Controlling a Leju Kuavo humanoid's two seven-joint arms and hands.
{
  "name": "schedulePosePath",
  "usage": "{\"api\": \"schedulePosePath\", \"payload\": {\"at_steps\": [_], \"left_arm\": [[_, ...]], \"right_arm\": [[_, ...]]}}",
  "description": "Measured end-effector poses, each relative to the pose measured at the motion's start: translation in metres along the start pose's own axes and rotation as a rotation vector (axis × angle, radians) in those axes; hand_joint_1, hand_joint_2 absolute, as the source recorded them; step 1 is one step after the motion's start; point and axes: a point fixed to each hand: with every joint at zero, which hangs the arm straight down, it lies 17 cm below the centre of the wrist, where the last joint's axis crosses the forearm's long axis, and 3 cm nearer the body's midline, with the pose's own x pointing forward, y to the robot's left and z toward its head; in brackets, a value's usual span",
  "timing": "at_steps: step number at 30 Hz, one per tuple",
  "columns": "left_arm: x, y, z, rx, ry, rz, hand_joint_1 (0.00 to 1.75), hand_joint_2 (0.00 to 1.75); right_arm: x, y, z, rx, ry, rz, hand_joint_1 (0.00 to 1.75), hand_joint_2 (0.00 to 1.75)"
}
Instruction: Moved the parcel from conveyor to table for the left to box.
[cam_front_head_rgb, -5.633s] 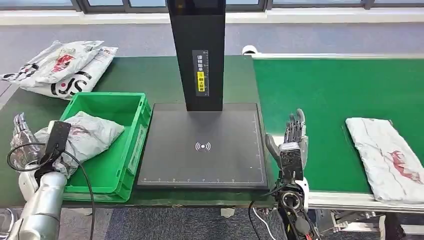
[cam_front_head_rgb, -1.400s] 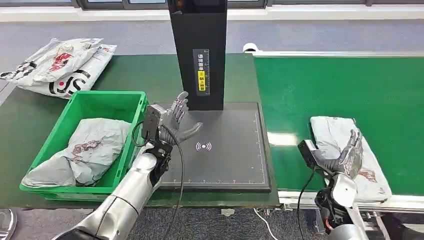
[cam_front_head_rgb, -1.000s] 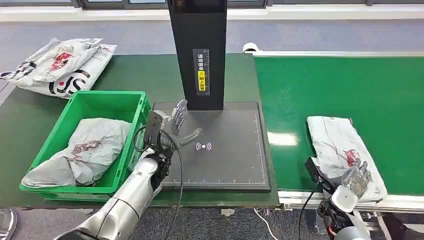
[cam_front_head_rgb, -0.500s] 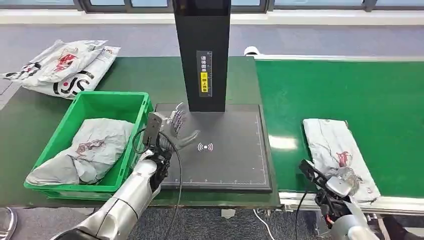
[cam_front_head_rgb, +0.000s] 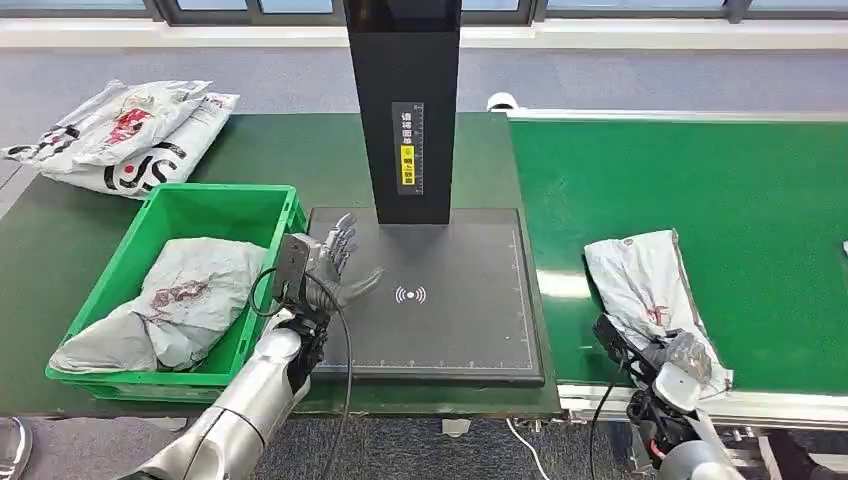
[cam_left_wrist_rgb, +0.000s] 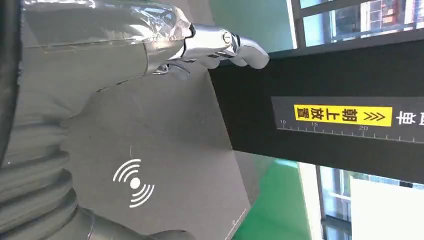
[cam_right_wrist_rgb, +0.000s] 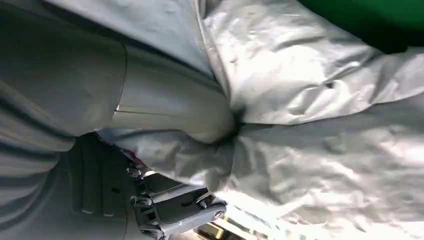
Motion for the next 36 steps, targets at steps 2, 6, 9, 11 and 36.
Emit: {"api": "schedulePosePath", "payload": {"at_steps": [2,6,9,11,36], "left_arm": [[0.0,0.0,0.0,0.0,0.0,0.0,0.0,1.75],[0.001,0.0,0.0,0.0,-0.001,0.0,0.0,1.75],[0.001,0.004,0.002,0.008,-0.005,-0.003,0.0,1.75],[0.0,0.023,0.007,0.077,-0.008,-0.06,0.0,1.75],[0.04,0.066,0.005,0.224,-0.126,-0.085,0.0,1.75]], "right_arm": [[0.0,0.0,0.0,0.0,0.0,0.0,1.75,1.75],[0.001,-0.001,0.0,-0.005,-0.003,-0.004,1.75,1.75],[0.014,-0.007,0.003,-0.041,-0.036,-0.037,1.75,1.75],[0.086,-0.11,0.023,-0.383,-0.296,-0.355,1.75,1.75],[0.3,-0.154,0.224,-0.408,-0.952,-0.478,1.75,1.75]]}}
